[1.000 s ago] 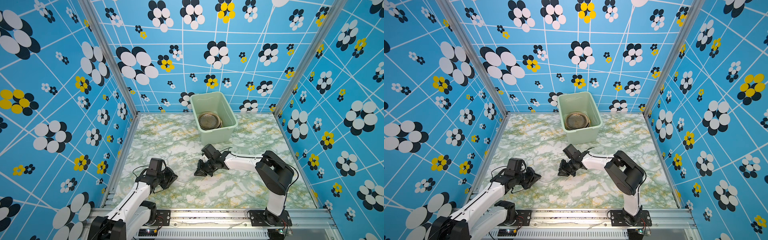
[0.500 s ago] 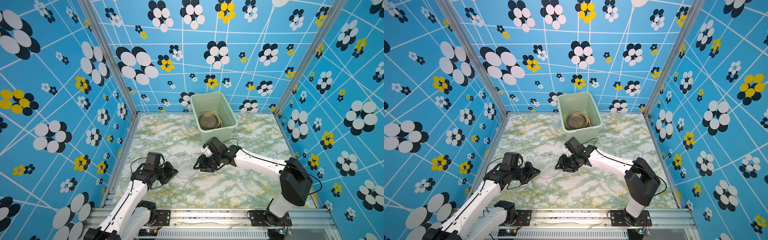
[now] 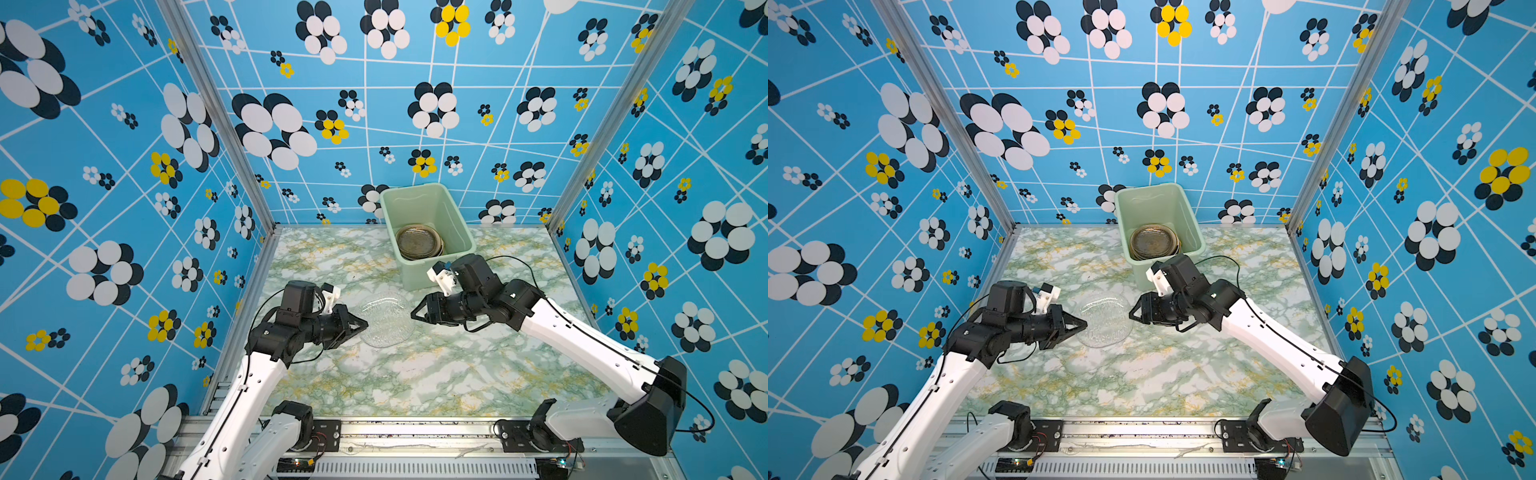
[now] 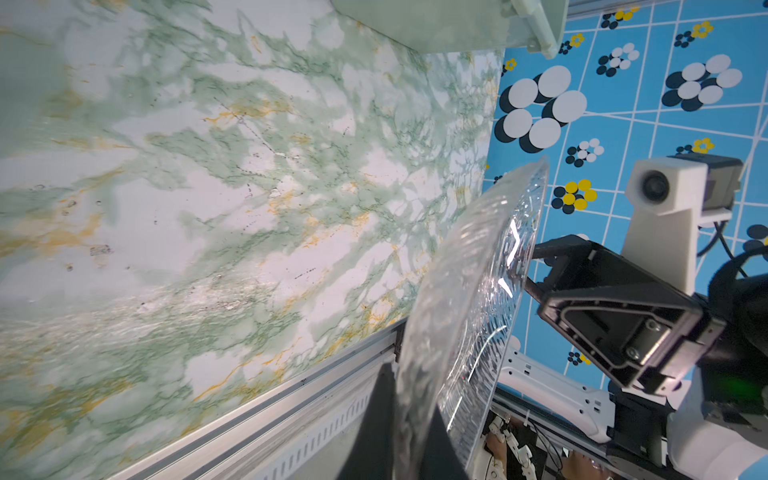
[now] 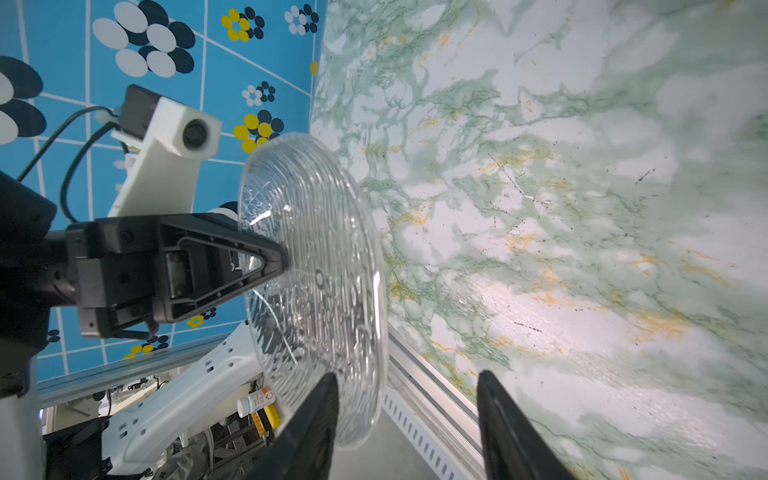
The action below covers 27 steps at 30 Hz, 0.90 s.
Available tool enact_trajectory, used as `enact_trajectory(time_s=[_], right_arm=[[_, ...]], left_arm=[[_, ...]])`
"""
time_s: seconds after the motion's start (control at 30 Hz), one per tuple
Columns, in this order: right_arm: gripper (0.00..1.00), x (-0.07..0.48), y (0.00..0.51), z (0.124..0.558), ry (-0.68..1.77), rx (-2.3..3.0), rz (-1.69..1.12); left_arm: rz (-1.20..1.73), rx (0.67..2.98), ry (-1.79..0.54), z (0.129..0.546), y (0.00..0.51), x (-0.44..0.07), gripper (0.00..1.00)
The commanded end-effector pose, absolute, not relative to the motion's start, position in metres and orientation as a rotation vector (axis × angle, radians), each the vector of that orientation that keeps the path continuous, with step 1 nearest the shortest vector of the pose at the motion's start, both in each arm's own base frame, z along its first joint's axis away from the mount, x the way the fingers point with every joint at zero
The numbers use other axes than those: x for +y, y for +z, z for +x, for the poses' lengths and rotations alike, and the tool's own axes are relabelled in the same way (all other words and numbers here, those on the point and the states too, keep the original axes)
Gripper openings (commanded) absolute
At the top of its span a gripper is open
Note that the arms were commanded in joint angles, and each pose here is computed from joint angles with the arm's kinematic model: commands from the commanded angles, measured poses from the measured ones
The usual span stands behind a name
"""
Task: Place the plates into the plastic bin on the countertop
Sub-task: 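Lift the colourless plate and carry it over the bin with the right gripper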
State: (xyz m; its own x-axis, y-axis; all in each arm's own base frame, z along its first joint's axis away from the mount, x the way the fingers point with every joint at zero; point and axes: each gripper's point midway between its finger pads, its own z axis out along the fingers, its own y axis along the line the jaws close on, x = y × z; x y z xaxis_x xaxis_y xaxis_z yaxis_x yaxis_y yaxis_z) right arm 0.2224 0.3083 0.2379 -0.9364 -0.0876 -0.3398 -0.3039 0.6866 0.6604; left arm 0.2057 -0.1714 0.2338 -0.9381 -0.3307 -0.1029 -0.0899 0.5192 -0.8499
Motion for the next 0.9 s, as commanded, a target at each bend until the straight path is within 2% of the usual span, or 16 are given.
enact_trajectory(time_s=[0.0, 0.23, 0.37, 0.53, 0.63, 0.77, 0.87], right_arm=[[0.46, 0.315, 0.245, 0.224, 1.134, 2.610, -0.344], [0.27, 0.322, 0.257, 0.235, 1.162, 2.547, -0.312], [0.09, 0.324, 0.259, 0.235, 1.180, 2.542, -0.301], [0.04, 0.324, 0.261, 0.236, 1.188, 2.536, -0.293], [0.03, 0.322, 0.264, 0.240, 1.174, 2.533, -0.275], [0.00, 0.311, 0.273, 0.254, 1.142, 2.529, -0.213], [0.00, 0.300, 0.286, 0.269, 1.121, 2.518, -0.184]], left_arm=[[-0.230, 2.473, -1.462, 0.204, 0.261, -0.188, 0.00], [-0.241, 2.470, -1.448, 0.212, 0.260, -0.196, 0.00], [-0.267, 2.452, -1.452, 0.219, 0.260, -0.199, 0.00], [-0.284, 2.430, -1.451, 0.230, 0.264, -0.202, 0.00], [-0.277, 2.412, -1.445, 0.237, 0.270, -0.204, 0.14], [-0.257, 2.349, -1.419, 0.247, 0.287, -0.202, 0.52], [-0.235, 2.255, -1.396, 0.255, 0.307, -0.198, 0.72]])
